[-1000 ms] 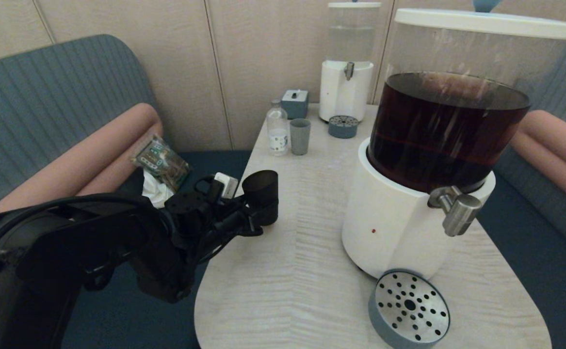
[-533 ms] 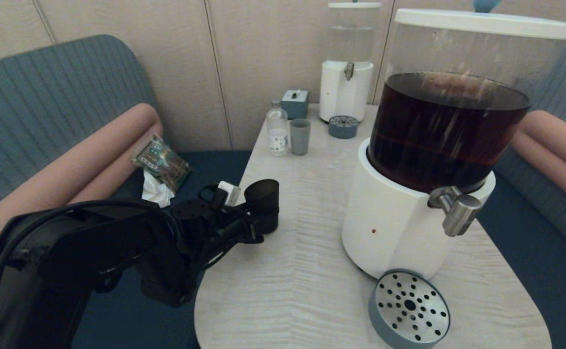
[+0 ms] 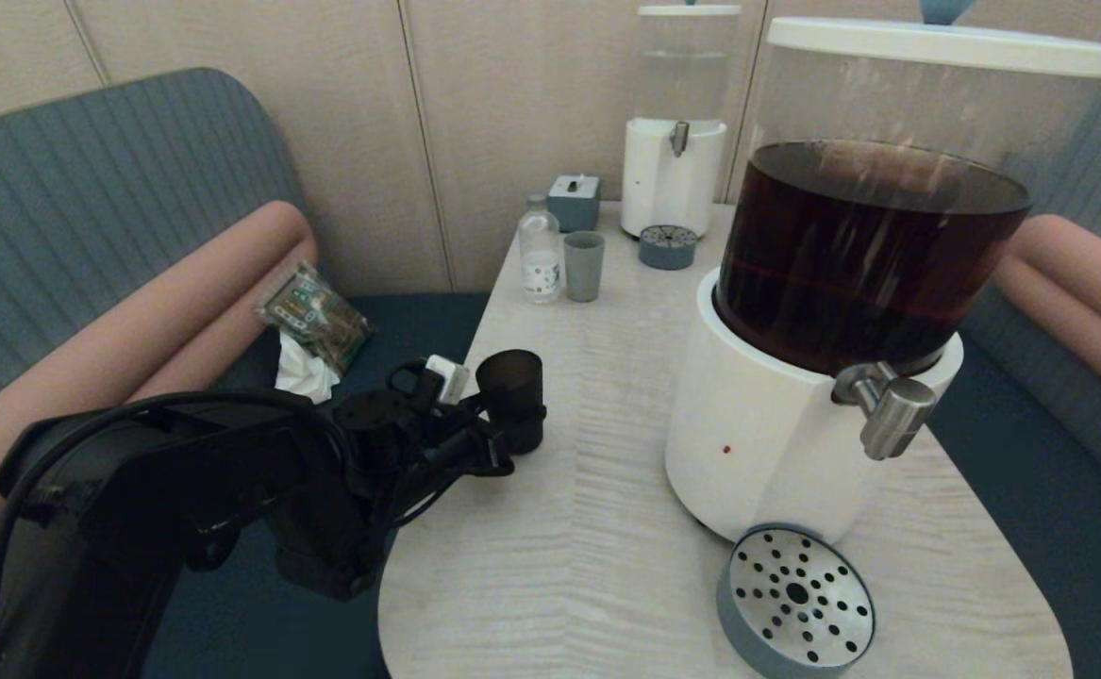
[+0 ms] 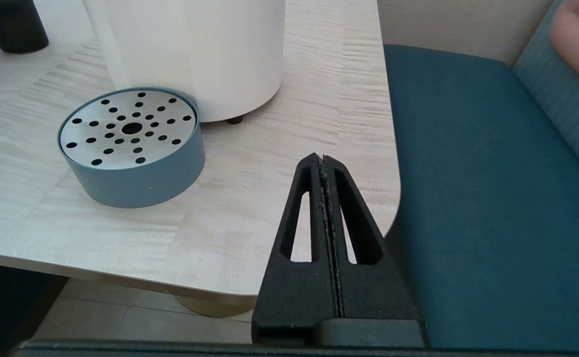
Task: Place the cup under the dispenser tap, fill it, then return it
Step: Place the cup next to the water dispenser
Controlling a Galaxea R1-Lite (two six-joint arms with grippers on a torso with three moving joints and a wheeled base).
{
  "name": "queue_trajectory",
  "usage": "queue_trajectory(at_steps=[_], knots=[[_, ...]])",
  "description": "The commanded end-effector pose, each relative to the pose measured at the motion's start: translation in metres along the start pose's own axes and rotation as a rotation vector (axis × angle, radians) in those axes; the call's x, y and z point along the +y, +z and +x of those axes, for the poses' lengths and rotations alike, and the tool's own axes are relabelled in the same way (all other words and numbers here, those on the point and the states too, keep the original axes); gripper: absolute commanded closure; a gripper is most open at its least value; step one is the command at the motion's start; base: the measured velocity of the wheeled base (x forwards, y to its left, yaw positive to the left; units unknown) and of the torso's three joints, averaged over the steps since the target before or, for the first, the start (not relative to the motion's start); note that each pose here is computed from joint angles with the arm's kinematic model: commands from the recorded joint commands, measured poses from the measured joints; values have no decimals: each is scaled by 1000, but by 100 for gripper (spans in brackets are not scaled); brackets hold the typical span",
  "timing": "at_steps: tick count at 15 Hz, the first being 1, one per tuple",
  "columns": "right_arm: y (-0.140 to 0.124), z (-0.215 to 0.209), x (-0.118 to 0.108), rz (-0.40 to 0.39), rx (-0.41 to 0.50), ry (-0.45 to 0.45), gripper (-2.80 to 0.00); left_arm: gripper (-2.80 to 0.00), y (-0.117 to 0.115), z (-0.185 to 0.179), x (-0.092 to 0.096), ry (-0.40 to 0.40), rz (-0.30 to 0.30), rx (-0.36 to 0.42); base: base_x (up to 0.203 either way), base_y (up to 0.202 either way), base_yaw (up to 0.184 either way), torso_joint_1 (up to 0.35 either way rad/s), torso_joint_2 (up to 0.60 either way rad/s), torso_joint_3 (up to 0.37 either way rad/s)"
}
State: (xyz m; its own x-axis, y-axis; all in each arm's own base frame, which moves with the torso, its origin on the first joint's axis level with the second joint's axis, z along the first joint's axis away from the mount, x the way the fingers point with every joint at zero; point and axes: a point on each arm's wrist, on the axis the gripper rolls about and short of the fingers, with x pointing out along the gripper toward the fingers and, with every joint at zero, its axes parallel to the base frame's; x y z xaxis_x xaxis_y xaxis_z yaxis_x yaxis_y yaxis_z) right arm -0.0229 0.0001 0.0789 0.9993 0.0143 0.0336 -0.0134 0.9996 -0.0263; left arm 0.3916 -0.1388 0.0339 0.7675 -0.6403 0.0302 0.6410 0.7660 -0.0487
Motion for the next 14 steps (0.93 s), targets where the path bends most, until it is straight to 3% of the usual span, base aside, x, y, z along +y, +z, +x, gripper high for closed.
queue_trajectory(at_steps=[1, 8, 14], knots=[[-3, 1, 0, -1, 8, 1, 0, -280, -1, -2, -1, -3, -1, 0, 0, 0, 0, 0, 0, 0], [-3, 1, 0, 0, 8, 2, 0, -280, 6, -11, -6, -6, -7, 13, 0, 0, 0, 0, 0, 0], [-3, 1, 0, 0, 7, 2, 0, -280, 24, -52, -25, -19, -41, 76, 0, 0, 0, 0, 0, 0]])
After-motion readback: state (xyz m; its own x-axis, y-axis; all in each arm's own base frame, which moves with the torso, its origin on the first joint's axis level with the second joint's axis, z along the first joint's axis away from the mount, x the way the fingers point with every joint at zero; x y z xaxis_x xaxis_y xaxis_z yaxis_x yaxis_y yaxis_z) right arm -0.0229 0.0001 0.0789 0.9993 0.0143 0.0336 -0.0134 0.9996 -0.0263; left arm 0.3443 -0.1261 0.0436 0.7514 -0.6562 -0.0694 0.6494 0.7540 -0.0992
